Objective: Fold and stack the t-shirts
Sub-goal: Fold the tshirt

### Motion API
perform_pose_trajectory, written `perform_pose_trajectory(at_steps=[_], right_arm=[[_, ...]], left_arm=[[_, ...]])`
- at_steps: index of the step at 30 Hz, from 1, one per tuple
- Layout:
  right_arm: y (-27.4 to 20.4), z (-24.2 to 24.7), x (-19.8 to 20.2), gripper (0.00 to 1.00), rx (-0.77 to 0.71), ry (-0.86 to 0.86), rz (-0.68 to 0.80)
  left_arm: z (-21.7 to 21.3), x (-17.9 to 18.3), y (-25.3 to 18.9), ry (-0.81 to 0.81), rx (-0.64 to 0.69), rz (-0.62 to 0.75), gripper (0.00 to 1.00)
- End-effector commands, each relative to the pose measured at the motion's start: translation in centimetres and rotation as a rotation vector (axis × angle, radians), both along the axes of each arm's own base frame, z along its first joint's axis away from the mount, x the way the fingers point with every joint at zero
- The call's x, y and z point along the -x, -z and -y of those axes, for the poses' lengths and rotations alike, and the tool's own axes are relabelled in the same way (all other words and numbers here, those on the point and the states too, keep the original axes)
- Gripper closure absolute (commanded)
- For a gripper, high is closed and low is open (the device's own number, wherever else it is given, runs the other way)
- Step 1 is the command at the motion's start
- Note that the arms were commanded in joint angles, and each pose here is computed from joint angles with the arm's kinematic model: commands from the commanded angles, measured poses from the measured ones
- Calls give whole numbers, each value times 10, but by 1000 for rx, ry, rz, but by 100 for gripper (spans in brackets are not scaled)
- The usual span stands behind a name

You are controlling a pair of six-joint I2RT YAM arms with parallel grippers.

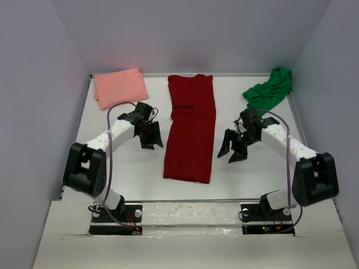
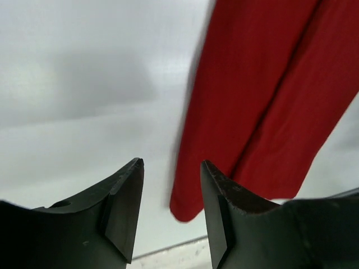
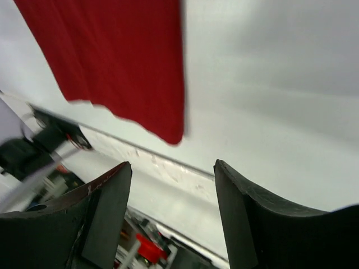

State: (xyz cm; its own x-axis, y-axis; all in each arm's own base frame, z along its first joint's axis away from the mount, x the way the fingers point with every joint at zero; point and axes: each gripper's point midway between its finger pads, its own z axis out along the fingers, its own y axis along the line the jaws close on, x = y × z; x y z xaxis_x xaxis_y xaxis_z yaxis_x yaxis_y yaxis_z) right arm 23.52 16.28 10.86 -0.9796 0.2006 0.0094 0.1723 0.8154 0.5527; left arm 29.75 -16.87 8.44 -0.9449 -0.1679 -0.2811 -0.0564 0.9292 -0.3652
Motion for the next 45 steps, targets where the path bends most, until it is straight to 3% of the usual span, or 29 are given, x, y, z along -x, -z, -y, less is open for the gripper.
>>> perform_pose_trajectory(at_steps=[1,4,10,27,33,39,43,45], right_arm=[[-4,-36,60,34,-27,-81,19],[13,-46,87,34,-26,-41,-30],[34,-56,110,35,-41,-12,-41],[74,-89,87,36,-12,-16,2],[76,-90,80,44,9,-7,20],[75,-86,78,65,37,-6,32],[75,-85,79,86,42,-5,29],[75,-83,80,90,50,-7,25]], left_arm=[[22,55,-10,32,79,-25,46],[32,95,3,59,49,-77,46],[44,134,16,54,96,-122,45],[42,151,43,60,63,-150,44],[43,147,44,61,52,-144,44],[40,143,40,61,27,-135,44],[36,147,42,65,11,-145,43],[34,150,44,68,3,-153,43]])
